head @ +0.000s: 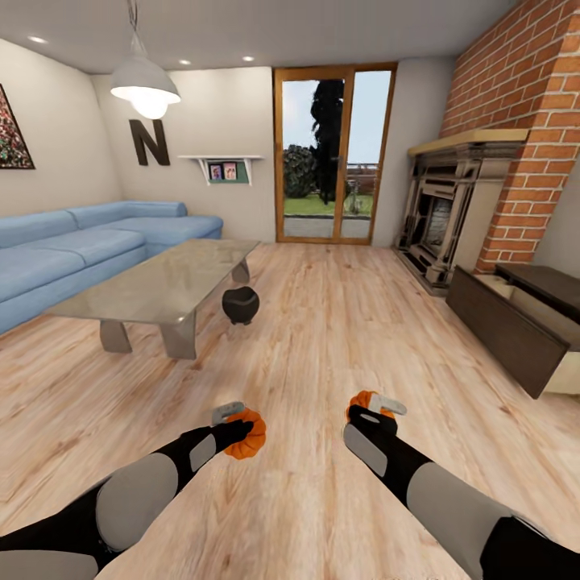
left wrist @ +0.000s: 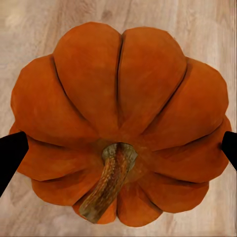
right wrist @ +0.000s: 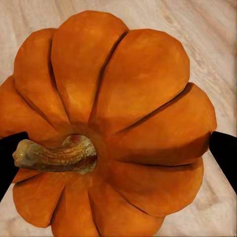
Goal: Place each of the two pumpkins and all three candles from the living room inside a cabinet in the living room (use any cabinet), then make sure every cabinet is closed, and position the cauldron so it is next to a table in the living room.
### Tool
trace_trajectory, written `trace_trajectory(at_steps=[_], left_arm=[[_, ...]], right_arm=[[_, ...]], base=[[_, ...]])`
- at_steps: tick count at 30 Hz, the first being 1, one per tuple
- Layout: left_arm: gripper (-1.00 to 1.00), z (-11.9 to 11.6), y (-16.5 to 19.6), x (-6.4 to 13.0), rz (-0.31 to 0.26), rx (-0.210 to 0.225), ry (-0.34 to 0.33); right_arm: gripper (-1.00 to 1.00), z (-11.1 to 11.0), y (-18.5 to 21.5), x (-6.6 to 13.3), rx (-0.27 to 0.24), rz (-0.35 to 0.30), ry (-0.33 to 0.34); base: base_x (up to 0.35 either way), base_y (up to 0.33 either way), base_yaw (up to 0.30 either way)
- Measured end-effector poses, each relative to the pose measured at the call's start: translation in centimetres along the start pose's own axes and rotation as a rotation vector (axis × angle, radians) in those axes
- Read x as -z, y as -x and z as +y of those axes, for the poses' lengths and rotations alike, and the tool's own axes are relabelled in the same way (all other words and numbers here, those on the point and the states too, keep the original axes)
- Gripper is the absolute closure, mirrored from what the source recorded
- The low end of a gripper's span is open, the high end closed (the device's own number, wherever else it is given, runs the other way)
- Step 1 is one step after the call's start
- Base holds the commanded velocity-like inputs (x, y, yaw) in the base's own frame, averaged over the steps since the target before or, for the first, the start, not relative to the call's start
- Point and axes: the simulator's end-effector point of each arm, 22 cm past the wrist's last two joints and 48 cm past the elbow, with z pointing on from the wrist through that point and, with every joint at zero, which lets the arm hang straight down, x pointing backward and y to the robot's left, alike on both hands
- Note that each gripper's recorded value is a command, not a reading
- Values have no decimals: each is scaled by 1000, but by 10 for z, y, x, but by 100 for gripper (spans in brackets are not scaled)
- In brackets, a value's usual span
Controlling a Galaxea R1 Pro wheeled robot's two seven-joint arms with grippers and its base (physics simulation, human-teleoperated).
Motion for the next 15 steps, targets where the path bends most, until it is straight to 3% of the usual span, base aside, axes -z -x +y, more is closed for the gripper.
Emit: trace_trajectory(at_steps=[6,15], left_arm=[[100,-4,11,7,0,-1,3],[100,-10,28,17,0,0,6]], right_arm=[[100,18,1,1,3,2,84],[100,23,17,9,-15,-13,95]], base=[[0,0,-268],[0,0,-267]])
